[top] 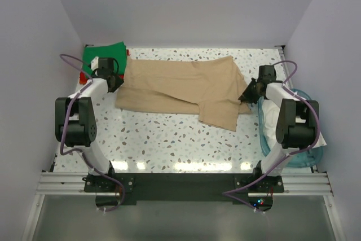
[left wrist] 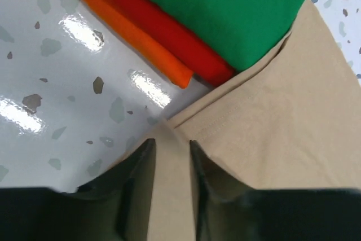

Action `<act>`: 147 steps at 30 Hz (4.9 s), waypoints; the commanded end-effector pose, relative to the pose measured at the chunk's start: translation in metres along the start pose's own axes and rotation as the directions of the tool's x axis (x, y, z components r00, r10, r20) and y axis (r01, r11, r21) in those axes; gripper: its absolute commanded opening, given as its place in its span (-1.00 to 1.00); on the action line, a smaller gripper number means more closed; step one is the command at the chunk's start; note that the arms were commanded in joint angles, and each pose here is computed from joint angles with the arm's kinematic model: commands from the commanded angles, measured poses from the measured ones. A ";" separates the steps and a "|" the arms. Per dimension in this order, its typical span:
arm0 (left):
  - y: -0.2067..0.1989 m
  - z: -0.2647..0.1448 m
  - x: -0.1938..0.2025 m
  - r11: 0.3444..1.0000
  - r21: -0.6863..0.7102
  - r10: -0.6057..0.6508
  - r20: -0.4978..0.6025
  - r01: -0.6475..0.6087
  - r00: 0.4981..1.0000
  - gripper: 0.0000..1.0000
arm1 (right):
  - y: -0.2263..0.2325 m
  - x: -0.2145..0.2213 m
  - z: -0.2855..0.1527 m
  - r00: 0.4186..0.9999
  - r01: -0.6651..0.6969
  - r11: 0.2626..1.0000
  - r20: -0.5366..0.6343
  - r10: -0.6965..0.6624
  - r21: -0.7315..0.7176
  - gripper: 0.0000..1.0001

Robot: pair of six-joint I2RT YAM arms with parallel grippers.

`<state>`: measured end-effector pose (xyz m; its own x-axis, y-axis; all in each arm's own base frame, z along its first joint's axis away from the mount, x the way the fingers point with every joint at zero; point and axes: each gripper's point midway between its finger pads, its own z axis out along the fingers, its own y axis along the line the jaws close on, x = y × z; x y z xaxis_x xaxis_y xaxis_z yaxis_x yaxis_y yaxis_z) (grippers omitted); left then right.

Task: Fold and stack the t-shirts
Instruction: Fold the tshirt

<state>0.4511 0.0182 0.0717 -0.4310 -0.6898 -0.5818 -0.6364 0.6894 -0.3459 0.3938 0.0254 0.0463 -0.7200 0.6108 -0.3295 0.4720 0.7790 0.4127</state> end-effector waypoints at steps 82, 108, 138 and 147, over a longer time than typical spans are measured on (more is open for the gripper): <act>0.148 -0.132 0.047 0.963 -0.162 -0.175 0.226 0.214 0.958 -1.00 | -0.040 0.058 -0.111 0.977 0.163 0.980 0.118 -0.177 0.115 -1.00; 0.105 -0.152 0.070 0.981 0.143 -0.145 0.098 0.130 0.985 0.18 | -0.027 0.113 -0.122 0.961 0.261 0.964 0.079 -0.264 0.043 0.08; 0.049 -0.166 0.059 0.924 0.383 -0.028 0.101 -0.013 0.995 0.18 | -0.079 0.218 -0.096 0.931 0.360 0.901 -0.160 -0.329 0.241 -0.07; 0.052 -0.160 0.063 0.927 0.375 -0.018 0.096 -0.020 0.995 0.19 | -0.074 0.211 -0.092 0.942 0.336 0.908 -0.114 -0.317 0.251 -0.35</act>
<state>0.2772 -0.0224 0.1189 -0.3776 -0.7005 -0.6056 -0.4038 0.7131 -0.5731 0.1461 0.0817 0.0161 -0.9137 0.2812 -0.2935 0.2817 0.9586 0.0414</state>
